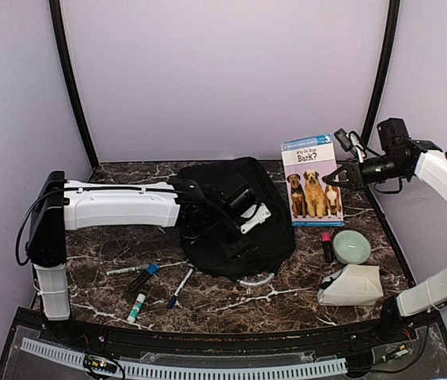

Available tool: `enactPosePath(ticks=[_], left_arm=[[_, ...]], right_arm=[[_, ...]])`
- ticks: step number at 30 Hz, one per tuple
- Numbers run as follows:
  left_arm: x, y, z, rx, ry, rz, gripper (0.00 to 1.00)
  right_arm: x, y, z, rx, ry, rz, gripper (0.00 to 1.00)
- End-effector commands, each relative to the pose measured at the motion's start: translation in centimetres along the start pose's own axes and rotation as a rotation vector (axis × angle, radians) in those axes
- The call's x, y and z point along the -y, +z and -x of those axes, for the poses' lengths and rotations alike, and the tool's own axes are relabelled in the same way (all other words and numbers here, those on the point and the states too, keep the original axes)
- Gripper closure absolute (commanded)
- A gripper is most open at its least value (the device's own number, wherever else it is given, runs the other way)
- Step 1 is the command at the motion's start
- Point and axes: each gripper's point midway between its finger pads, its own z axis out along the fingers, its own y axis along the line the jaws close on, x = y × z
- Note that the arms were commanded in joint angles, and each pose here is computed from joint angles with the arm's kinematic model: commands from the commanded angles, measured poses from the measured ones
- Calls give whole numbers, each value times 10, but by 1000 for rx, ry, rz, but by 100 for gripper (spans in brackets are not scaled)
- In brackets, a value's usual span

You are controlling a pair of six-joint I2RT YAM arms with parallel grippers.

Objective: Pack the student bag
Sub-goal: Pick up the largest pocket of the bag from the student bag.

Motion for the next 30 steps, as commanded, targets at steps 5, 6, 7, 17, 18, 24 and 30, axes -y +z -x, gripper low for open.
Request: enactPosePath(ticks=[5,6,7,17,18,24,30], left_arm=[[4,19,-4,-64,101,47,29],[5,22,-4,-65,104,49,30],[5,25,-3,-64,106,50,31],[2,37,4,-44,140,70,39],[2,37,4,-45,148,68,38],[-1,45,-2,-96,151,66,32],[10,54,-14,-125,161,11,33]], right_arm=[[-6,-11,19,52,-42,-4,100],[-6,-11,19,50,-40,-2,100],[-8,-12,18,46,-37,0,100],[-11,-23,4,36,-36,-77,100],[-10,-23,2,33,-34,-82,100],[-9,-25,-11,36,-43,-117,100],[-8,-20,-25,10,-31,-118,100]])
